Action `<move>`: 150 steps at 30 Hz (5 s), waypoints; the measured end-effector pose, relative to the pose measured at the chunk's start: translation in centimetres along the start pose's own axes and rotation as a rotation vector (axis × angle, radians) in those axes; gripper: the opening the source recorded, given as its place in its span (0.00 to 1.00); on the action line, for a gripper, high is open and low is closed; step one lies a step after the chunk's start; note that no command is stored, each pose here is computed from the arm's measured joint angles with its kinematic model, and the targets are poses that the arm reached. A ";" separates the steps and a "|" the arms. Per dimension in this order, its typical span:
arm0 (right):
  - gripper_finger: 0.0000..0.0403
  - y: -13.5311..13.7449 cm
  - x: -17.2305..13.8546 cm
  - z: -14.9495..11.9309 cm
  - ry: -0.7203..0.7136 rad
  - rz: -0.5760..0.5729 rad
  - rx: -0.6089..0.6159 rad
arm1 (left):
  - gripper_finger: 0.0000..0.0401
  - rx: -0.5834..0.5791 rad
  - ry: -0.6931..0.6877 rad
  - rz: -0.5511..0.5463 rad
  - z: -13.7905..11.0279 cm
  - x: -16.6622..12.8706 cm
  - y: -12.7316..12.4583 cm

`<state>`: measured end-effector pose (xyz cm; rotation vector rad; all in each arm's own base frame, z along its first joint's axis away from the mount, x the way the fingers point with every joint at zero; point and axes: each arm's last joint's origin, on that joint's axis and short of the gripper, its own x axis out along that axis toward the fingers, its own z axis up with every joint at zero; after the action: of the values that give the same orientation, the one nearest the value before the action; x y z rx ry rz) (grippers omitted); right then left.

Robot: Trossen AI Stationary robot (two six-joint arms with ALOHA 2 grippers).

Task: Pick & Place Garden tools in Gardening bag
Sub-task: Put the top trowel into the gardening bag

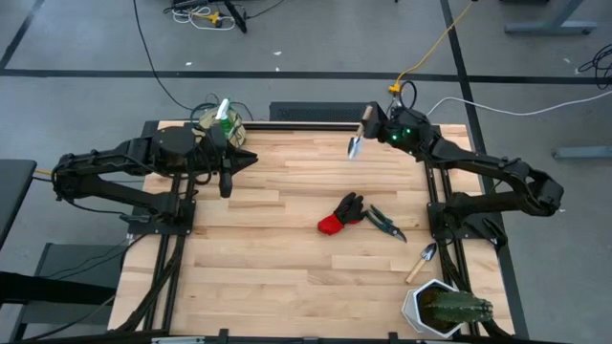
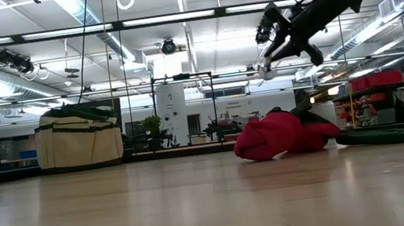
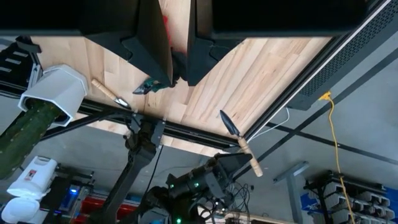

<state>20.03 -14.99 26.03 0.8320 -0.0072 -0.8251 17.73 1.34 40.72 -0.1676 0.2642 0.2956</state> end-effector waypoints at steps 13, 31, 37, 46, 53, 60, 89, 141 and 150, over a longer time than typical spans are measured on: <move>0.14 2.6 -0.4 0.1 -0.082 0.208 -0.157 | 0.13 0.000 0.000 0.000 0.0 0.0 0.0; 0.14 4.5 -1.1 -0.1 -0.132 0.386 -0.278 | 0.13 0.000 -0.001 0.000 0.0 0.0 0.0; 0.14 4.9 -1.2 -0.4 -0.129 0.405 -0.301 | 0.13 0.000 -0.001 0.000 0.0 0.0 0.0; 0.14 8.1 -2.1 2.3 -0.152 0.454 -0.399 | 0.13 0.000 -0.001 0.000 0.0 0.0 0.0; 0.14 11.2 -3.7 5.1 -0.165 0.472 -0.516 | 0.13 -0.001 -0.001 -0.001 0.0 0.0 0.0; 0.14 13.3 -5.1 6.8 -0.236 0.527 -0.555 | 0.13 -0.001 -0.001 -0.001 0.0 0.0 0.0; 0.14 16.9 -7.7 3.2 -0.101 0.785 -0.608 | 0.13 -0.008 -0.036 -0.008 0.4 0.0 -0.1; 0.14 19.0 -10.2 -0.1 -0.064 0.853 -0.636 | 0.40 -0.037 -0.383 -0.243 3.8 2.6 -1.9; 0.14 19.0 -10.2 -0.1 -0.063 0.853 -0.635 | 0.62 -0.074 -0.411 -0.222 4.0 3.7 -2.1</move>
<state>25.26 -0.93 41.54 0.1467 -0.1393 -0.0191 22.68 1.13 43.79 -0.2030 -0.1722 0.1142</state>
